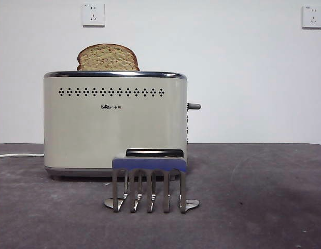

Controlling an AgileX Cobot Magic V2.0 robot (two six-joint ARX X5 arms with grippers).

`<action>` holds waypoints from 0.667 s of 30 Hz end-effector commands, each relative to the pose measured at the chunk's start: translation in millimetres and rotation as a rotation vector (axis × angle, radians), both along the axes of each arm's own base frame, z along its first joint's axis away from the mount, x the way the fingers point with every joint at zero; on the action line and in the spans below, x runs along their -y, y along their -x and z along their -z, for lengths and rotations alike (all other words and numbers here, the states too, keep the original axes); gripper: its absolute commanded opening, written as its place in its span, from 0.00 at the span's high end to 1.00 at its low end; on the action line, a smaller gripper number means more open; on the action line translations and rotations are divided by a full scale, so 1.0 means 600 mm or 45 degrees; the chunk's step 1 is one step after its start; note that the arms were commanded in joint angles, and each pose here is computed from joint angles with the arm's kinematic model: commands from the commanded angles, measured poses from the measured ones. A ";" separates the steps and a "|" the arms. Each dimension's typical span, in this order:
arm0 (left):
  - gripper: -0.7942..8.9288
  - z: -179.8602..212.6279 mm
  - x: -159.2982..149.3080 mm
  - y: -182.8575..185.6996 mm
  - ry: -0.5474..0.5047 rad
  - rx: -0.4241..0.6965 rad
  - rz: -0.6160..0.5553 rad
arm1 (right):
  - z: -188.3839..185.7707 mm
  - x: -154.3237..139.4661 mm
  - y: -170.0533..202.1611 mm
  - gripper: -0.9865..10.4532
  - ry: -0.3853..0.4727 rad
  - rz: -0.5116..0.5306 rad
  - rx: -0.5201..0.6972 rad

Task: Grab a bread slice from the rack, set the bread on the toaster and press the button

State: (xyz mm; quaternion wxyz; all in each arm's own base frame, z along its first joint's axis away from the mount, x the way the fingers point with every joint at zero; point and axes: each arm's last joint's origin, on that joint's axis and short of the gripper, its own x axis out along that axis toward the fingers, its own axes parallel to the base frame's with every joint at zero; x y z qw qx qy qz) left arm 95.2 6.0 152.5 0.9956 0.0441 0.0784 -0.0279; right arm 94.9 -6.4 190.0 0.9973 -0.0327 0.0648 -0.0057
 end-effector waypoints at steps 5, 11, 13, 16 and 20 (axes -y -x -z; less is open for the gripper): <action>0.92 0.008 -0.001 -0.001 0.013 -0.016 -0.006 | 0.033 -0.007 -0.002 0.91 -0.044 -0.030 -0.013; 0.92 0.008 -0.001 -0.001 0.013 -0.016 -0.006 | 0.059 -0.008 -0.004 0.91 -0.084 -0.034 -0.047; 0.92 0.008 -0.001 -0.001 0.013 -0.016 -0.006 | 0.065 -0.008 -0.004 0.91 -0.089 -0.033 -0.053; 0.92 0.008 -0.001 -0.001 0.013 -0.016 -0.006 | 0.071 -0.008 -0.003 0.91 -0.097 -0.031 -0.068; 0.92 0.008 -0.001 -0.001 0.013 -0.016 -0.006 | 0.071 -0.008 -0.002 0.91 -0.096 -0.031 -0.067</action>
